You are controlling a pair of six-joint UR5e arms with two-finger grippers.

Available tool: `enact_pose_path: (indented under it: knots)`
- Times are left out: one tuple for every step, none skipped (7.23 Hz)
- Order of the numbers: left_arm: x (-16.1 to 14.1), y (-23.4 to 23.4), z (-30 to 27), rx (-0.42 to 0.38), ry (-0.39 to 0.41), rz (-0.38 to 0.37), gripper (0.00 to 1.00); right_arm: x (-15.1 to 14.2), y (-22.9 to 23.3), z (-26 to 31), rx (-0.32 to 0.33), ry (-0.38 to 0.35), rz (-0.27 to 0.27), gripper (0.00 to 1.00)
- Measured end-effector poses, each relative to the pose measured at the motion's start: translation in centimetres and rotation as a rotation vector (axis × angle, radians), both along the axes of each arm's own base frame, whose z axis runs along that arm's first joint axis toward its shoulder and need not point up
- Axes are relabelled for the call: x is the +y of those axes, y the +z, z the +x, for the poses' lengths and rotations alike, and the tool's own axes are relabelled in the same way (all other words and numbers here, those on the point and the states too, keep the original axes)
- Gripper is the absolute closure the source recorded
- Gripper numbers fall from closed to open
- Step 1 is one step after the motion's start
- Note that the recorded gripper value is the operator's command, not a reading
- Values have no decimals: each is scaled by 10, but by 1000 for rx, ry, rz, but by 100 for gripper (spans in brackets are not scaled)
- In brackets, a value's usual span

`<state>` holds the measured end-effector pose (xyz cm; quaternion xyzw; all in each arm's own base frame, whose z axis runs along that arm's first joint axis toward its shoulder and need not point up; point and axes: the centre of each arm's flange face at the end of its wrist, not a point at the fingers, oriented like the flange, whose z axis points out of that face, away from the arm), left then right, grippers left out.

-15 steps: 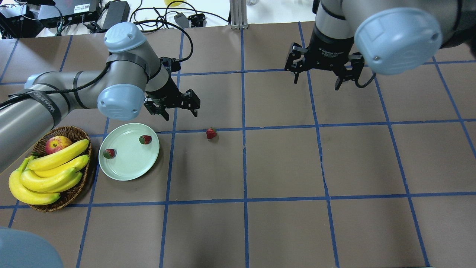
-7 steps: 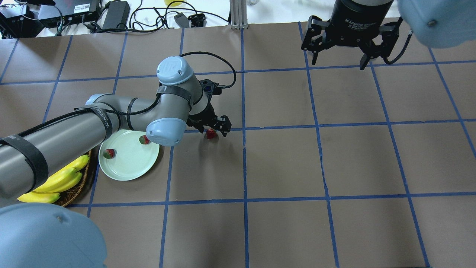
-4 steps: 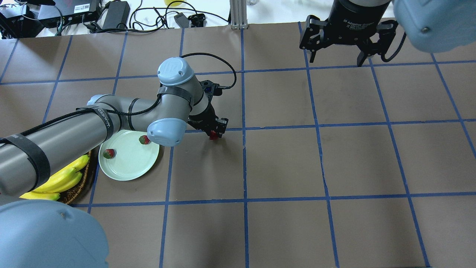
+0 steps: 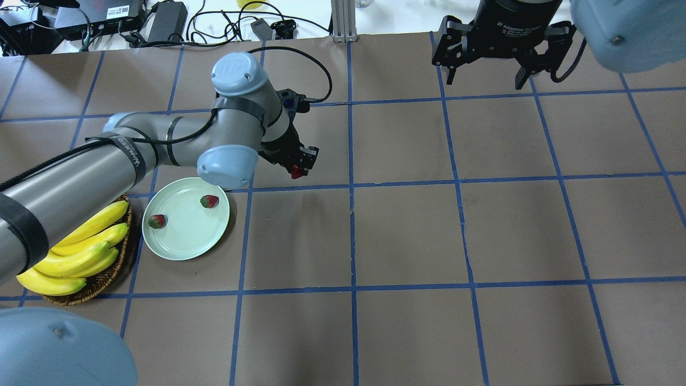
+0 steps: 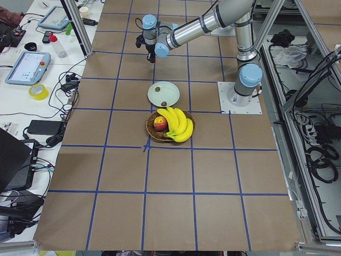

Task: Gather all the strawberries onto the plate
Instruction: 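Move the left gripper over the plate and open it to drop the strawberry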

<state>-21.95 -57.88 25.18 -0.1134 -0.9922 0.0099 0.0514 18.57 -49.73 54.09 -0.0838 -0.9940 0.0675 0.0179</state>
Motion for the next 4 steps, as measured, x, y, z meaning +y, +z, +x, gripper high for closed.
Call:
enact_pose_path:
  knots:
    - [-14, 35, 39, -39, 54, 34, 100, 0, -2, 0, 1, 5, 4, 0]
    - [-20, 61, 88, -99, 90, 64, 100, 0, -4, -1, 3, 18, 7, 0]
    - [-21, 71, 137, -162, 101, 89, 100, 0, -5, -1, 4, 28, 9, 0]
    - [-17, 64, 182, -190, 121, 129, 100, 0, -5, -1, 6, 31, 9, 0]
